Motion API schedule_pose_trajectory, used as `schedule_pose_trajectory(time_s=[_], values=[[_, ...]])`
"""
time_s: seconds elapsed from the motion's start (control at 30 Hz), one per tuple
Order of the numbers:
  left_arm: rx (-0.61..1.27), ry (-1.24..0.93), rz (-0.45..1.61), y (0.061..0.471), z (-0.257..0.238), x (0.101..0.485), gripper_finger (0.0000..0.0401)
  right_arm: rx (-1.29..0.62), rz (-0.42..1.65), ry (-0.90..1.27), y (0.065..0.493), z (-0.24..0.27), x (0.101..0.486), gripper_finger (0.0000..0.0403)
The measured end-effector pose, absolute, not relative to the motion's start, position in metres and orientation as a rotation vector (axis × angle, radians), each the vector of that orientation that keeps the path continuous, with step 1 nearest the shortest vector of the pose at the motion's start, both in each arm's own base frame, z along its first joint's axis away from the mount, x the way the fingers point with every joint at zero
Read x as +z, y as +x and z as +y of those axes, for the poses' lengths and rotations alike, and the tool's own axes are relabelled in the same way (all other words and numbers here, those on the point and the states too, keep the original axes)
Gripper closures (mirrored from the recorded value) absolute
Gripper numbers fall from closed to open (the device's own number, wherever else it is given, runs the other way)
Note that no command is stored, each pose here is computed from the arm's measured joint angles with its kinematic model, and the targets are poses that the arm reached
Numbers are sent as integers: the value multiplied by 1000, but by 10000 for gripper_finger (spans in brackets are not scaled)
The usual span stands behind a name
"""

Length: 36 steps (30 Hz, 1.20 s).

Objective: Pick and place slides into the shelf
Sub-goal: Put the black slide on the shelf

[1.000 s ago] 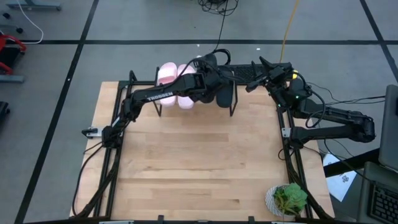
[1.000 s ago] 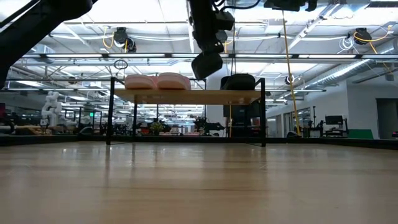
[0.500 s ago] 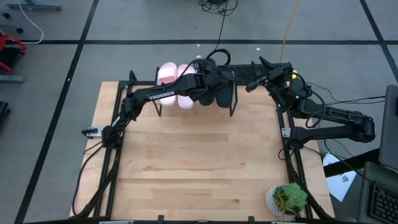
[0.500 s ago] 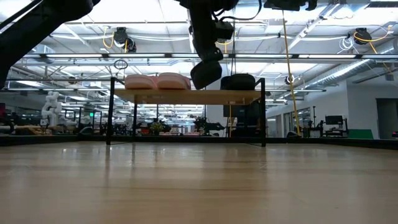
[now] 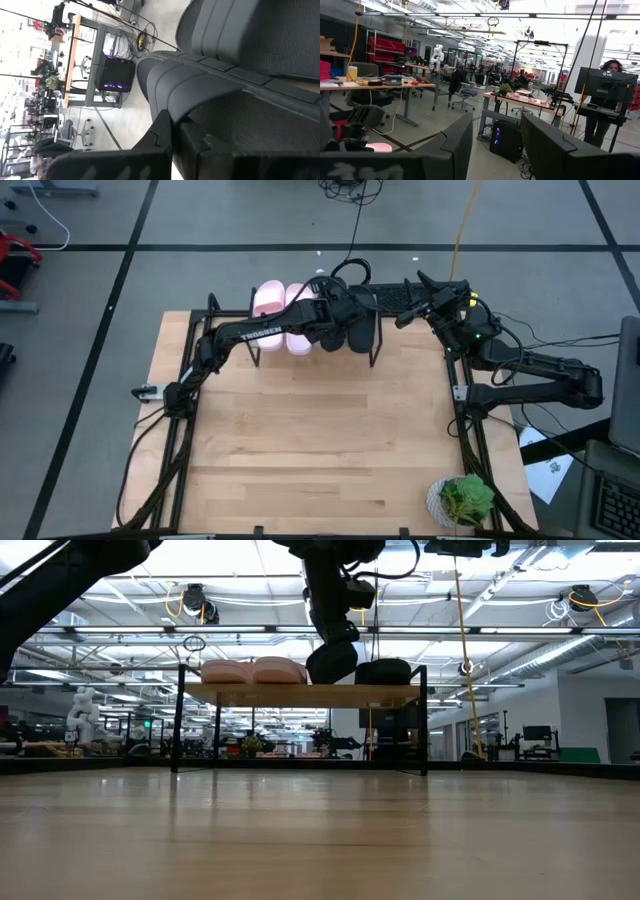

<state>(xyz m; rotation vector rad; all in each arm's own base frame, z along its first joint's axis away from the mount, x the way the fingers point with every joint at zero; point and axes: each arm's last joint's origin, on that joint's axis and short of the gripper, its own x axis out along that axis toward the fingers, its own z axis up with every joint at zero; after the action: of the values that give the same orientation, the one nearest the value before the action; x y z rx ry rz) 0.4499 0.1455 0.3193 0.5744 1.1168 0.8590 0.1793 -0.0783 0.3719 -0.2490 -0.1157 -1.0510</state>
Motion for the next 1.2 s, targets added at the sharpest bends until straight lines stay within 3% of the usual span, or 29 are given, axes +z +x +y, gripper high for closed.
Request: schedule_pose_trajectory(time_s=[1.2], values=[[827,601,1173,460,154,296,401,-1049,-107,-265,179,-78,372,248]])
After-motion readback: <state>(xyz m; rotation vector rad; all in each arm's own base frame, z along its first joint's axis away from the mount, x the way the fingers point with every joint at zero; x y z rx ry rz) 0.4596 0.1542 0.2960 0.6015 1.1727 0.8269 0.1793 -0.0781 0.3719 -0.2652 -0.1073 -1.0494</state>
